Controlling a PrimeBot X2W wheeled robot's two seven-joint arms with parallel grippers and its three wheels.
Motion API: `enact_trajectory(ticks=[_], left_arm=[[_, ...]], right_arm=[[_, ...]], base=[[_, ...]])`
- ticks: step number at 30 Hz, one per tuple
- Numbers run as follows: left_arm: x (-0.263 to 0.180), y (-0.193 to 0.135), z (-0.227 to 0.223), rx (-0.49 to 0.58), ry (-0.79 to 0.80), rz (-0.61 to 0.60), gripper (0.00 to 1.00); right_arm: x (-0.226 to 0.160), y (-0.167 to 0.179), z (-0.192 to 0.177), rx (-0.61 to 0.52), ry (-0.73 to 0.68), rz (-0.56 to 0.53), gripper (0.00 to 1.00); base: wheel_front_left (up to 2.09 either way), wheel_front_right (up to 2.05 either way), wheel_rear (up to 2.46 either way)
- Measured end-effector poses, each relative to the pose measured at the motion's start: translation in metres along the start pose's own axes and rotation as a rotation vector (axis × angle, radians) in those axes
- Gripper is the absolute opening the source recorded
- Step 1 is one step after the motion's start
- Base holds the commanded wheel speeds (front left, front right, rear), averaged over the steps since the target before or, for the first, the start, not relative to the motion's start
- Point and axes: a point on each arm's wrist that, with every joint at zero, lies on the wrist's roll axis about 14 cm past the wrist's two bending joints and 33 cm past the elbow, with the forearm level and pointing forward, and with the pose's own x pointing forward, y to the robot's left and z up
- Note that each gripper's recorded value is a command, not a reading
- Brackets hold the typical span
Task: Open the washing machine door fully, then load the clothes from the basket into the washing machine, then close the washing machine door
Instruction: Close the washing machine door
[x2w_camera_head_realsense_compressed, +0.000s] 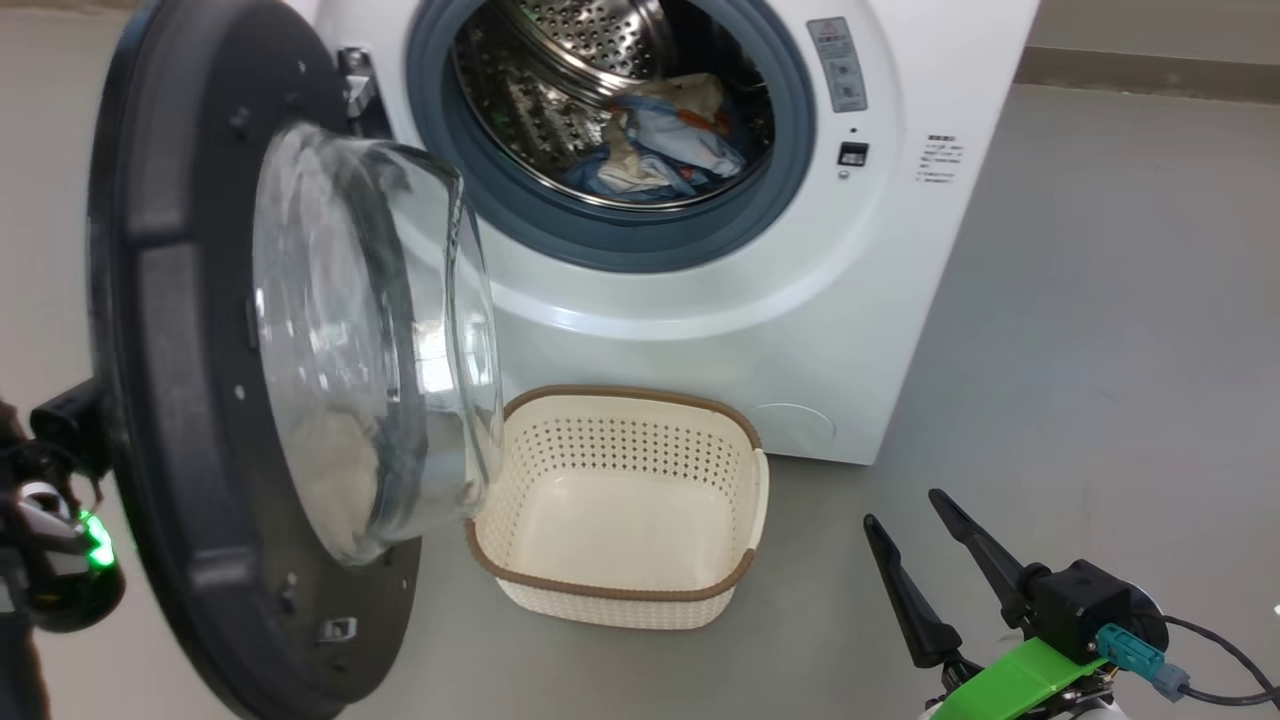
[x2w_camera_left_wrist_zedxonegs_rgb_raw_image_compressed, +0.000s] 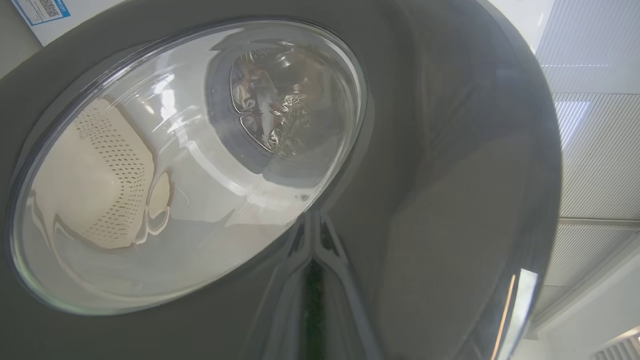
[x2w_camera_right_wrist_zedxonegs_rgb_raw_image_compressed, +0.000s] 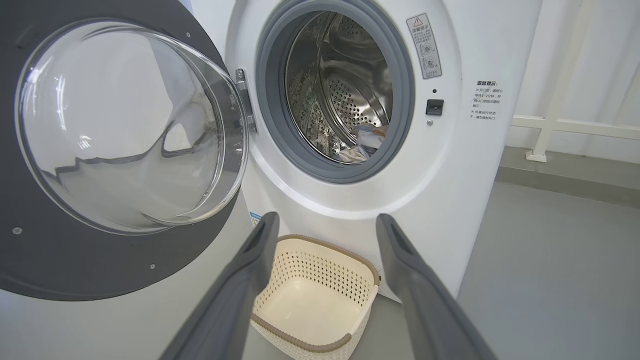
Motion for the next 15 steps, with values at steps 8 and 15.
enact_trajectory(ticks=[8, 15], left_arm=[[0.028, -0.01, -0.028, 0.006, 0.057, -0.031, 0.0], [0.053, -0.013, -0.049, 0.016, 0.095, -0.057, 0.0]], right_arm=[[-0.011, -0.013, 0.002, 0.006, -0.005, -0.053, 1.0], [-0.024, -0.027, 0.004, 0.002, -0.01, -0.11, 1.0]], base=[[0.0, 0.0, 0.0], [0.0, 0.0, 0.0]])
